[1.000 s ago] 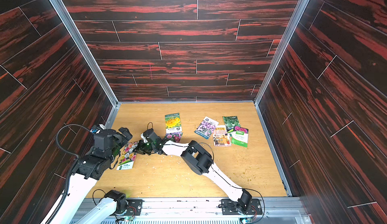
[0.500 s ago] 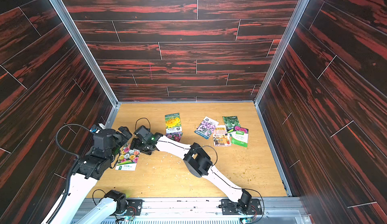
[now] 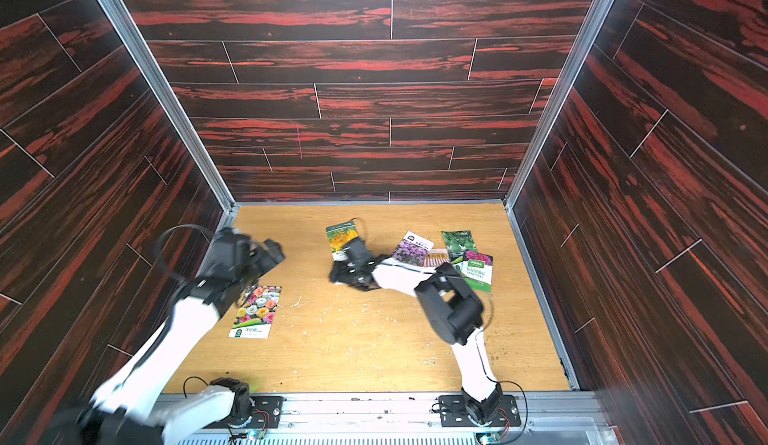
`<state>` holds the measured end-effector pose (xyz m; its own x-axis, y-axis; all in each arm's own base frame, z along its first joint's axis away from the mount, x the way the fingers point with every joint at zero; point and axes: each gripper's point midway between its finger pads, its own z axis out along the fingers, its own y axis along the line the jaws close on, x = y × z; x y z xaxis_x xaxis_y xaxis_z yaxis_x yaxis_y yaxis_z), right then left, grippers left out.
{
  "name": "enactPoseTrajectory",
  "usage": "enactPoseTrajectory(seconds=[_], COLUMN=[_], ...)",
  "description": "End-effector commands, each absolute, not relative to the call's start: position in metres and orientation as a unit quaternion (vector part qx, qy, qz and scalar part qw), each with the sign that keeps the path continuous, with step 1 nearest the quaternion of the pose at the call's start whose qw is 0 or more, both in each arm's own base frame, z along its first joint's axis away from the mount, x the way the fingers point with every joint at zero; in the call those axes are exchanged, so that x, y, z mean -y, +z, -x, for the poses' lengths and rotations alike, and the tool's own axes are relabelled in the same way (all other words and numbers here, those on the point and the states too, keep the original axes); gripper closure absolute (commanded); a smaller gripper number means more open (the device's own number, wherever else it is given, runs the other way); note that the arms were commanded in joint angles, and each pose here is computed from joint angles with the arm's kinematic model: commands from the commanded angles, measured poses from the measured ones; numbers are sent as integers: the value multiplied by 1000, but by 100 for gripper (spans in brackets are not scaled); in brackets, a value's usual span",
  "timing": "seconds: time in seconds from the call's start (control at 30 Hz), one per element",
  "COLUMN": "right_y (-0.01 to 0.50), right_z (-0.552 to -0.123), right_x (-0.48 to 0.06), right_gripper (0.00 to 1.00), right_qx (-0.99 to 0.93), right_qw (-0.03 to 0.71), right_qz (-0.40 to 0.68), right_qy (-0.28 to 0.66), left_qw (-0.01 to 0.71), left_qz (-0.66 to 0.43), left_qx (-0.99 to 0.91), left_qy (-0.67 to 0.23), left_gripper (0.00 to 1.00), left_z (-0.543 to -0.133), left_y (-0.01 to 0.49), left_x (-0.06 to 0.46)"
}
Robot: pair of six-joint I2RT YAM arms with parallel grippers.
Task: Arrange the seed packets in a row
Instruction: Pick up the seed packet from the center of the board.
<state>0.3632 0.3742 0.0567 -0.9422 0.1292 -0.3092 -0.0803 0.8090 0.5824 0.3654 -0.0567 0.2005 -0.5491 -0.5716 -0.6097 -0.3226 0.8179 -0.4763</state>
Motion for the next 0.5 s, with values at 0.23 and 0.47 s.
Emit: enactPoseTrajectory(seconds=[0.23,0.47], right_y=[109,101], right_z=[-416,-459], right_x=[-315,-342], right_gripper=[13,13], right_qx=[-873,-865], right_qw=[190,164], right_qz=[25,65], right_qy=[449,470], left_qw=[317,283], left_qz=[172,166], left_qx=[-885,-891], left_qy=[-295,-314], left_gripper=[5,5], left_z=[-442,-479], left_y=[159,112], left_x=[138,158])
